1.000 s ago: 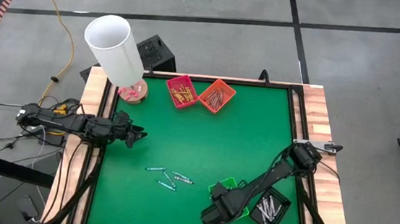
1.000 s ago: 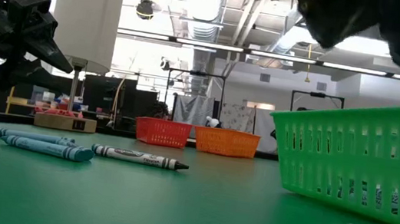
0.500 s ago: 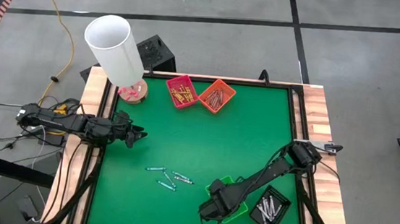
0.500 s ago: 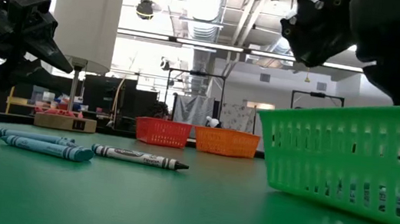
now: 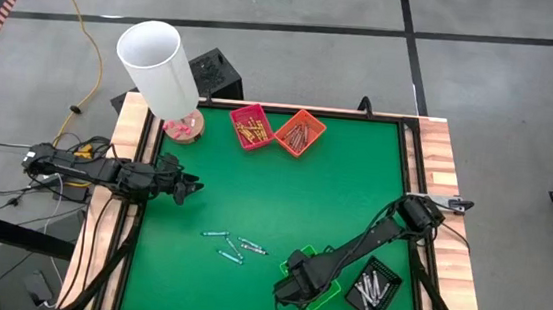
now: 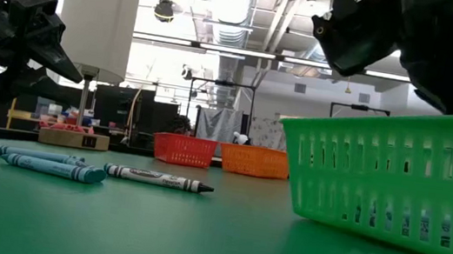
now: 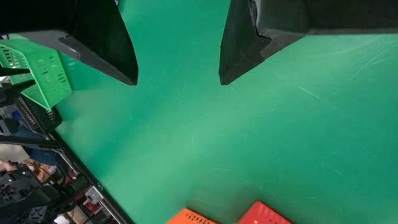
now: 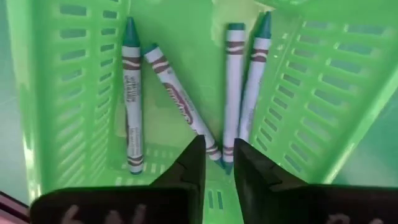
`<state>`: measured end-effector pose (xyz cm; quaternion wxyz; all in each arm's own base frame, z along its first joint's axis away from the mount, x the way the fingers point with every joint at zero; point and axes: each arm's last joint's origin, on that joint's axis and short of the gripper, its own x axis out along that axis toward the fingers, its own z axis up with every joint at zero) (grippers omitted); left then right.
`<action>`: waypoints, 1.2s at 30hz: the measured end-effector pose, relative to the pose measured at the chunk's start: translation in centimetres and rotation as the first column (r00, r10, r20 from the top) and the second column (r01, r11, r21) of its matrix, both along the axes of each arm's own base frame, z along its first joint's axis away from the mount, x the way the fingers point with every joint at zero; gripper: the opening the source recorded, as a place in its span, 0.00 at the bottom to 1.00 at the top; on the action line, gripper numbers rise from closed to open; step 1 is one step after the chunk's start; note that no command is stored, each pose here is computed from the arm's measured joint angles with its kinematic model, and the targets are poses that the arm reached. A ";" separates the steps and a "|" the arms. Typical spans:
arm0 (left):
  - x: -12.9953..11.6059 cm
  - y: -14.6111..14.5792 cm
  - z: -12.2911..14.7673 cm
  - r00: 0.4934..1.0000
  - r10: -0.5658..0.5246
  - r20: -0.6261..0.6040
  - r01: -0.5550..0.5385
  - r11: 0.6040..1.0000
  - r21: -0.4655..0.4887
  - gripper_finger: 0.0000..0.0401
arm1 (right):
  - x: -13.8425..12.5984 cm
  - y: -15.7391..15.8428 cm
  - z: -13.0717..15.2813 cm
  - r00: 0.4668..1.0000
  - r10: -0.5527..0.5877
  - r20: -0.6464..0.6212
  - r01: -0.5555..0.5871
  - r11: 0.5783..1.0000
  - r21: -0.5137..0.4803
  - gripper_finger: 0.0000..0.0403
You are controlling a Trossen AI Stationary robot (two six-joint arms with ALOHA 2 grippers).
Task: Sort crayons
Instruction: Put the green crayon into the green bin
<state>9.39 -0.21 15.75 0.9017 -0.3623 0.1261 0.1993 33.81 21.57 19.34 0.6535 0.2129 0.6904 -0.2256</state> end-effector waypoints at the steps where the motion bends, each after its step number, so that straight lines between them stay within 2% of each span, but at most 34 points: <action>1: 0.0 0.0 0.0 1.000 0.000 0.000 0.000 1.000 0.000 0.54 | 0.0 0.0 0.0 1.000 0.008 0.000 -0.008 1.000 0.000 0.20; 6: 0.0 0.0 0.0 1.000 0.000 0.000 0.000 1.000 0.000 0.54 | -0.3 -0.3 1.3 0.997 0.071 0.040 -0.070 0.997 -0.008 0.20; 11: 0.0 0.0 0.0 1.000 -0.001 0.000 0.001 1.000 0.000 0.54 | -1.1 -1.1 4.7 0.983 0.106 0.152 -0.102 0.994 -0.035 0.20; 14: 0.0 0.0 0.0 1.000 0.000 0.000 0.000 1.000 0.000 0.54 | -1.6 -1.7 7.0 0.957 0.138 0.254 -0.119 0.989 -0.088 0.20; 18: 0.0 0.0 0.0 1.000 0.000 0.000 0.000 1.000 0.000 0.54 | -1.5 -2.7 9.4 0.883 0.208 0.420 -0.117 0.965 -0.233 0.20; 22: 0.0 0.0 0.0 1.000 0.000 0.000 0.000 1.000 0.000 0.54 | -0.1 -3.8 10.5 0.803 0.283 0.525 -0.107 0.934 -0.340 0.20; 29: 0.0 0.0 0.0 1.000 0.000 0.000 0.000 1.000 0.000 0.54 | 3.7 -6.0 10.8 0.671 0.427 0.606 -0.204 0.892 -0.403 0.20; 32: 0.0 0.0 0.0 1.000 0.000 0.000 0.000 1.000 0.000 0.54 | 5.1 -7.0 11.2 0.597 0.455 0.661 -0.232 0.887 -0.400 0.20; 36: 0.0 0.0 0.0 1.000 0.000 0.000 0.000 1.000 0.000 0.54 | 6.7 -8.0 10.6 0.542 0.475 0.693 -0.284 0.880 -0.381 0.20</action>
